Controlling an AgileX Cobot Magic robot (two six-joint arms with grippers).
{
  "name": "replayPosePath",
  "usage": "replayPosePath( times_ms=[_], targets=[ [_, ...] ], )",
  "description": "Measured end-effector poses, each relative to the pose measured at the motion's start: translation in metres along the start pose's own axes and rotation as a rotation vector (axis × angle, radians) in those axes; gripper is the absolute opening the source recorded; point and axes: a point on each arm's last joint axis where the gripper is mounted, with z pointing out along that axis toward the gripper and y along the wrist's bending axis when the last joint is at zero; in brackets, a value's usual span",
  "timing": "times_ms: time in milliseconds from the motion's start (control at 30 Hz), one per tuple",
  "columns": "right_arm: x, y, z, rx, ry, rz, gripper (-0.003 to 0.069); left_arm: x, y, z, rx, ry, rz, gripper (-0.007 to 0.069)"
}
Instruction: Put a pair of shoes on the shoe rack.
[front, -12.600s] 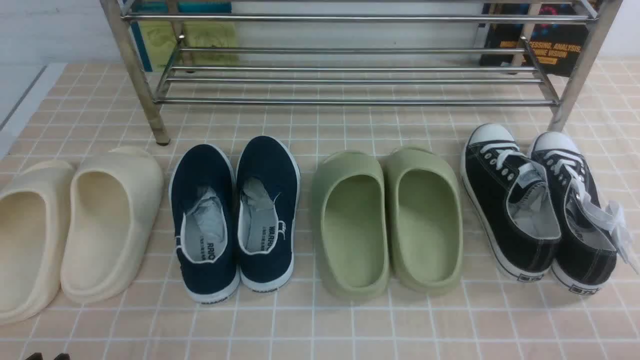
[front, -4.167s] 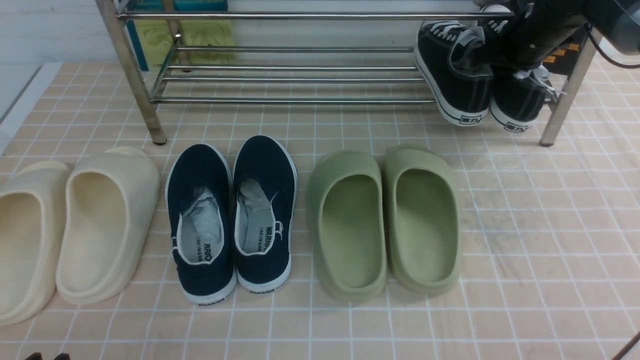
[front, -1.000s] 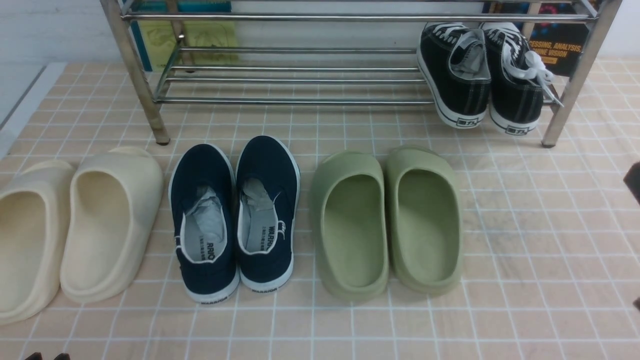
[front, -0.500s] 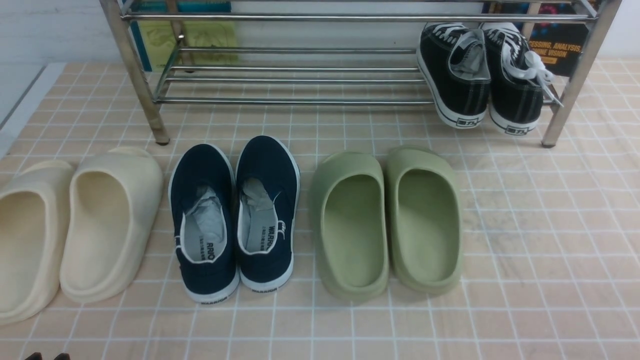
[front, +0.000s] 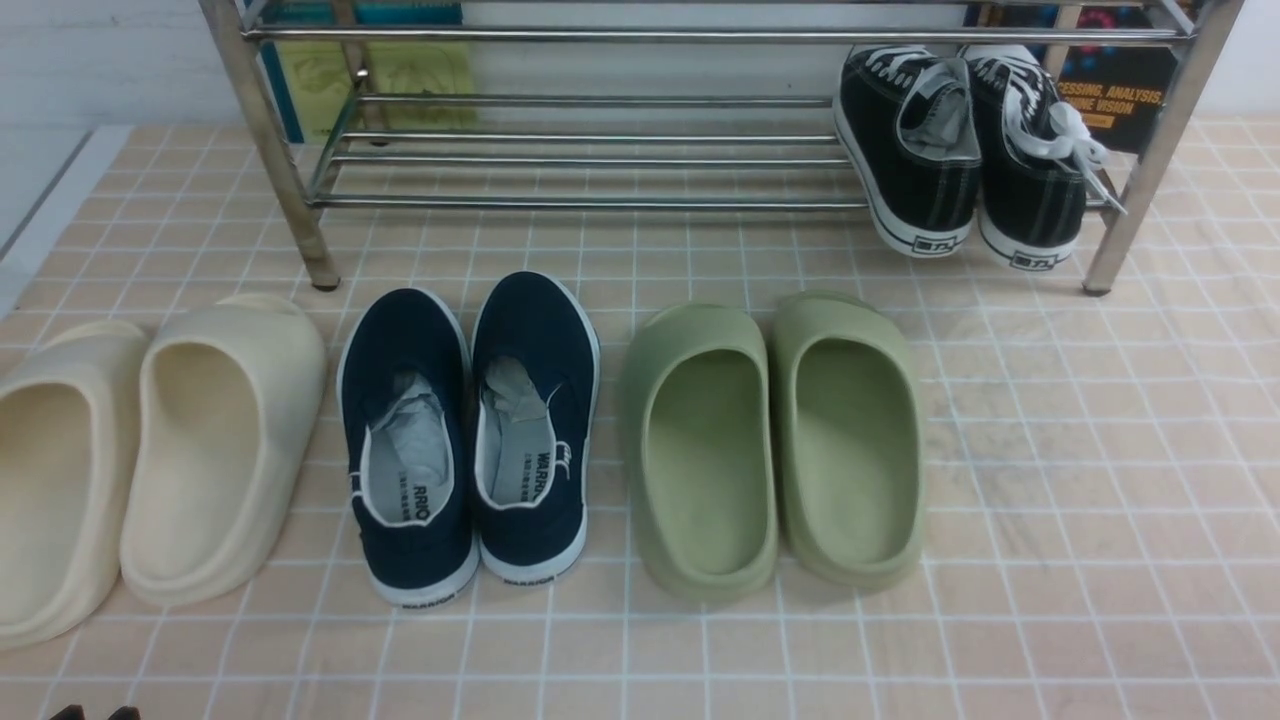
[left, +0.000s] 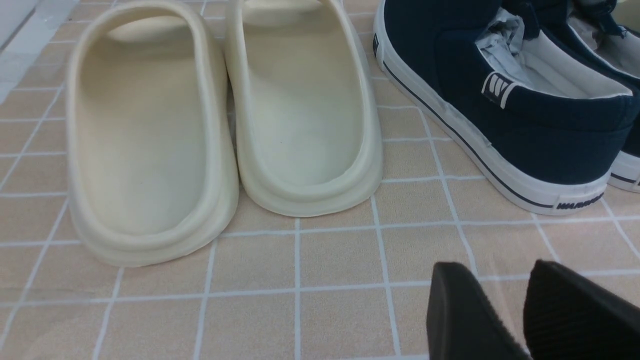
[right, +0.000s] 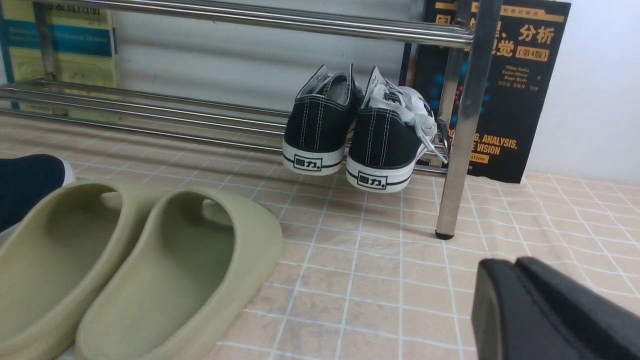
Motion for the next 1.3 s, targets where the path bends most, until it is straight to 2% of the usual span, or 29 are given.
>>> replayPosePath(
  times_ms=[300, 833, 1067, 1300],
  targets=[
    [-0.004, -0.002, -0.006, 0.035, -0.071, -0.002, 0.0064, 0.0, 0.0, 0.0, 0.0, 0.0, 0.0, 0.024],
    [-0.004, -0.002, -0.006, 0.037, -0.071, -0.002, 0.0087, 0.0, 0.0, 0.0, 0.0, 0.0, 0.0, 0.024],
    [0.005, -0.002, -0.006, 0.029, 0.031, -0.083, 0.0093, 0.0, 0.0, 0.0, 0.0, 0.0, 0.0, 0.024],
    [0.026, 0.002, -0.009, -0.004, 0.27, 0.017, 0.01, 0.0, 0.0, 0.0, 0.0, 0.0, 0.0, 0.024]
  ],
)
